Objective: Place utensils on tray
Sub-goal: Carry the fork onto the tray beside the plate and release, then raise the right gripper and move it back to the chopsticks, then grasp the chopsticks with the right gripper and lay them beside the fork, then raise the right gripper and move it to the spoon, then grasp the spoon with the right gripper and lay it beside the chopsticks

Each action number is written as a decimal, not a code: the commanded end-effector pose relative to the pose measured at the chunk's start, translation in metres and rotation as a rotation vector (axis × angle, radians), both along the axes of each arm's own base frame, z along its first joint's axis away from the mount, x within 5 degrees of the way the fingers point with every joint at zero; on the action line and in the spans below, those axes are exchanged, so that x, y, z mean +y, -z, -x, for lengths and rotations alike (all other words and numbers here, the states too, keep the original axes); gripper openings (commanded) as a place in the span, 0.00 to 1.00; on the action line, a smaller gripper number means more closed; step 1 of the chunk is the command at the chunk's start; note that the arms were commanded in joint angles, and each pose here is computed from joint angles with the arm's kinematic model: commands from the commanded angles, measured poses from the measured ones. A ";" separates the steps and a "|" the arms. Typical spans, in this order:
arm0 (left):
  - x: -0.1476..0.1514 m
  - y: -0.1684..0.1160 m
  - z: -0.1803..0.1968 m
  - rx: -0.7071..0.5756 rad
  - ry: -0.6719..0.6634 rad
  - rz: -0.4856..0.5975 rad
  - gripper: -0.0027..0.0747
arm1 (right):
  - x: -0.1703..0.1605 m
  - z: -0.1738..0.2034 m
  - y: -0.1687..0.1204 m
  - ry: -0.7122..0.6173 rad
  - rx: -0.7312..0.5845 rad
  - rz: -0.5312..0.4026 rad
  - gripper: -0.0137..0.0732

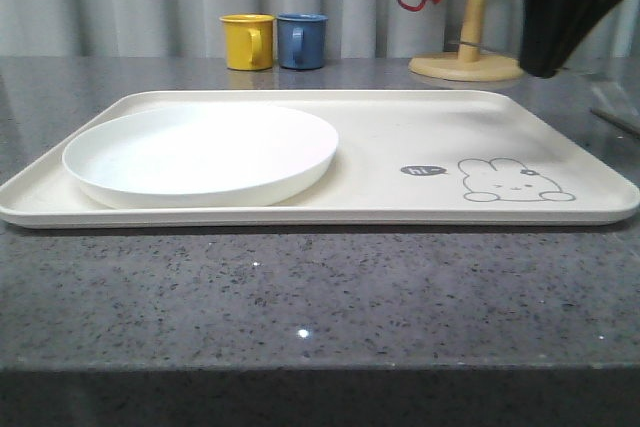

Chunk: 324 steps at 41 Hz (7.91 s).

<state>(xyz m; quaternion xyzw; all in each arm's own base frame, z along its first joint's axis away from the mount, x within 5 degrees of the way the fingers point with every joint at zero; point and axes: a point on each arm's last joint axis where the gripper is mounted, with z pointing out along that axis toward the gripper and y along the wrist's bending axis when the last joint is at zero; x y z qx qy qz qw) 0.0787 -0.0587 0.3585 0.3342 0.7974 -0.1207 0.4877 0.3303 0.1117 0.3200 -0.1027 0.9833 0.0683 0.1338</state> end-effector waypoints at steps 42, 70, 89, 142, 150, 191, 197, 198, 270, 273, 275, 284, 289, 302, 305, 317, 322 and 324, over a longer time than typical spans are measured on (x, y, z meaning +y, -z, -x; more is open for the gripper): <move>-0.002 -0.014 -0.001 -0.071 0.004 0.069 0.50 | 0.065 -0.012 0.021 0.301 -0.015 -0.156 0.48; -0.002 -0.014 -0.001 -0.071 0.004 0.069 0.50 | -0.064 0.018 -0.026 0.165 -0.103 0.107 0.48; -0.002 -0.014 -0.001 -0.071 0.004 0.069 0.50 | -0.121 0.001 0.006 0.256 0.011 0.156 0.48; -0.002 -0.014 -0.001 -0.071 0.004 0.069 0.50 | -0.095 -0.010 0.020 0.206 0.058 0.057 0.18; -0.002 -0.014 -0.001 -0.071 0.004 0.069 0.50 | -0.050 0.005 -0.004 0.092 0.044 -0.024 0.18; -0.002 -0.014 -0.001 -0.071 0.004 0.069 0.50 | 0.009 -0.010 0.032 0.247 0.187 -0.226 0.18; -0.002 -0.014 -0.001 -0.071 0.004 0.069 0.50 | 0.009 -0.013 0.038 0.260 0.199 -0.217 0.26; -0.002 -0.014 -0.001 -0.071 0.004 0.069 0.50 | 0.009 -0.013 0.038 0.260 0.200 -0.215 0.29; -0.002 -0.014 -0.001 -0.071 0.004 0.069 0.50 | -0.165 -0.031 0.042 0.357 -0.034 0.110 0.49; -0.002 -0.014 -0.001 -0.071 0.004 0.069 0.50 | -0.165 -0.032 0.044 0.357 -0.024 0.111 0.47; -0.002 -0.014 -0.001 -0.071 0.004 0.069 0.50 | -0.165 -0.031 0.044 0.356 -0.018 0.111 0.42; -0.002 -0.014 -0.001 -0.071 0.004 0.069 0.50 | -0.164 -0.030 0.043 0.355 -0.001 0.111 0.15; -0.002 -0.014 -0.001 -0.071 0.004 0.069 0.50 | -0.160 -0.028 0.033 0.351 0.019 0.095 0.14; -0.002 -0.014 -0.001 -0.071 0.004 0.069 0.50 | -0.106 -0.011 -0.015 0.238 -0.043 -0.037 0.14; -0.002 -0.014 -0.001 -0.071 0.004 0.069 0.50 | -0.090 -0.007 -0.019 0.196 -0.037 -0.063 0.14; -0.002 -0.014 -0.001 -0.071 0.004 0.069 0.50 | -0.036 0.001 -0.018 0.130 0.003 -0.197 0.14; -0.002 -0.014 -0.001 -0.071 0.004 0.069 0.50 | -0.028 0.000 -0.008 0.193 0.006 -0.220 0.14; -0.002 -0.014 -0.001 -0.071 0.004 0.069 0.50 | -0.026 0.000 -0.004 0.206 0.007 -0.224 0.14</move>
